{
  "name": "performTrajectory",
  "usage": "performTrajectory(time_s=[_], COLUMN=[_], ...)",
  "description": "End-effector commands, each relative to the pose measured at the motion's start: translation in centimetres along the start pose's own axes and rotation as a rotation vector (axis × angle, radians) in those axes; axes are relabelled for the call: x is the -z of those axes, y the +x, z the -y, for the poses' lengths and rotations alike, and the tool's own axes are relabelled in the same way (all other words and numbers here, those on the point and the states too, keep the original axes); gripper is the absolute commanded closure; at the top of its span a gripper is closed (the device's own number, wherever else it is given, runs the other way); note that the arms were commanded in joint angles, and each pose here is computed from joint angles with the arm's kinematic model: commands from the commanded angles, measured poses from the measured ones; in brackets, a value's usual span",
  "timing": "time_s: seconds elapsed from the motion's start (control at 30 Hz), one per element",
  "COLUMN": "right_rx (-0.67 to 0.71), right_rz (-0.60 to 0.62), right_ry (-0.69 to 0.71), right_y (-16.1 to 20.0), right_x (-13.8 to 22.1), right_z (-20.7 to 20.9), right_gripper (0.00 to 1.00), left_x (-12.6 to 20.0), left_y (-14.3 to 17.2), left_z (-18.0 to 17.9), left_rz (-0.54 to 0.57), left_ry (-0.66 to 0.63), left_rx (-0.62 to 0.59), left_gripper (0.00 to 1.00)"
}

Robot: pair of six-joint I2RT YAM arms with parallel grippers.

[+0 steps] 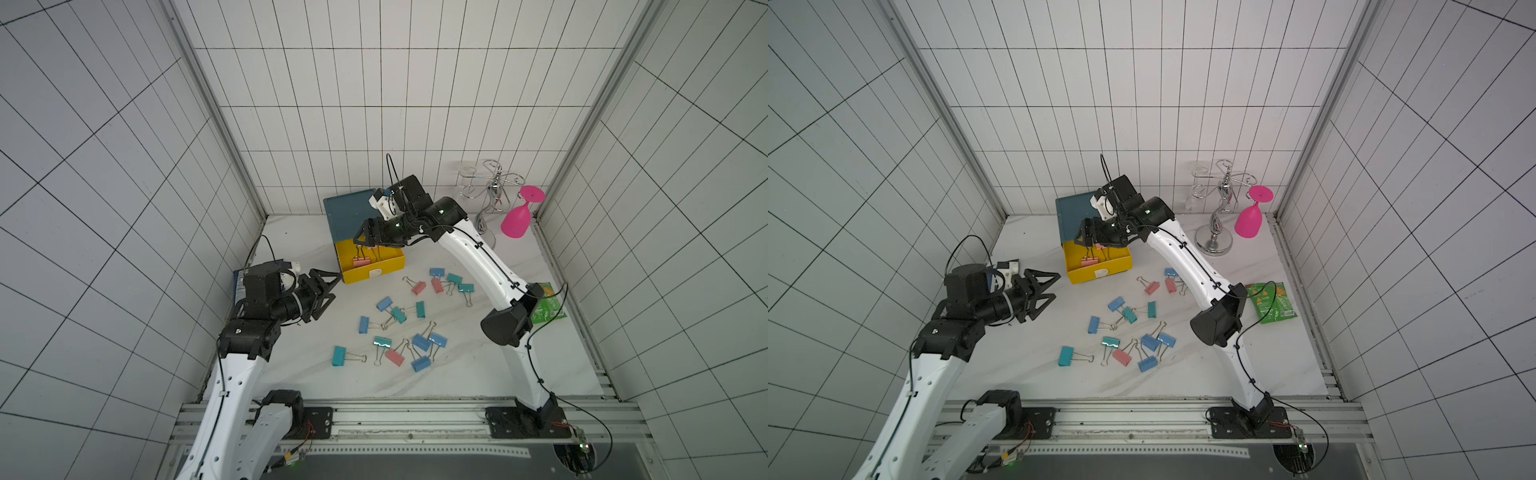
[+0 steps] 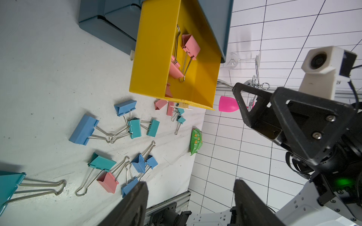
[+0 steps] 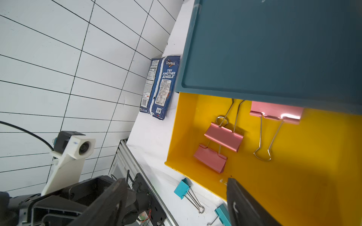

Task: Put the binder clips in the drawer according to color
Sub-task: Place the binder clip in the drawer, then pick up the binder clip at the center of the board.

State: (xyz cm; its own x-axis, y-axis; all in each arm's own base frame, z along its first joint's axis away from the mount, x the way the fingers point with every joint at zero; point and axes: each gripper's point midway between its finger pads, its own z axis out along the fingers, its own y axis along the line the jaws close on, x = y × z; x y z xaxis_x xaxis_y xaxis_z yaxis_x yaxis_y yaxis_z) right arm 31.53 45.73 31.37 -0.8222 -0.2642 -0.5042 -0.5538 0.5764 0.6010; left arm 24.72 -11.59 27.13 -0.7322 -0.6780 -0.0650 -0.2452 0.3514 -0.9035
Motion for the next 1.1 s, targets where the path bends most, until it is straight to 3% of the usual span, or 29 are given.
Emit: performTrajectory(time_s=[0.0, 0.37, 0.77, 0.9, 1.07], right_rx=[0.018, 0.028, -0.164, -0.222, -0.274], right_rz=[0.045, -0.026, -0.176, -0.218, -0.277], right_ry=[-0.011, 0.258, 0.373, 0.406, 0.441], right_y=[-0.7, 6.5, 19.5, 22.9, 26.7], right_x=[2.6, 7.4, 6.6, 6.4, 6.2], right_z=[-0.8, 6.2, 13.3, 14.8, 16.1], right_gripper=[0.20, 0.25, 0.31, 0.31, 0.32], left_x=[0.5, 0.8, -1.1, -1.7, -3.0], left_y=[-0.2, 0.9, 8.3, 10.3, 11.2], left_z=[0.1, -3.8, -10.5, -12.6, -13.0], left_rz=[0.015, -0.014, -0.226, -0.292, -0.283], left_ry=[-0.027, -0.225, -0.523, -0.572, -0.559], left_rx=[-0.038, -0.139, -0.387, -0.450, -0.565], left_gripper=[0.27, 0.27, 0.28, 0.28, 0.26])
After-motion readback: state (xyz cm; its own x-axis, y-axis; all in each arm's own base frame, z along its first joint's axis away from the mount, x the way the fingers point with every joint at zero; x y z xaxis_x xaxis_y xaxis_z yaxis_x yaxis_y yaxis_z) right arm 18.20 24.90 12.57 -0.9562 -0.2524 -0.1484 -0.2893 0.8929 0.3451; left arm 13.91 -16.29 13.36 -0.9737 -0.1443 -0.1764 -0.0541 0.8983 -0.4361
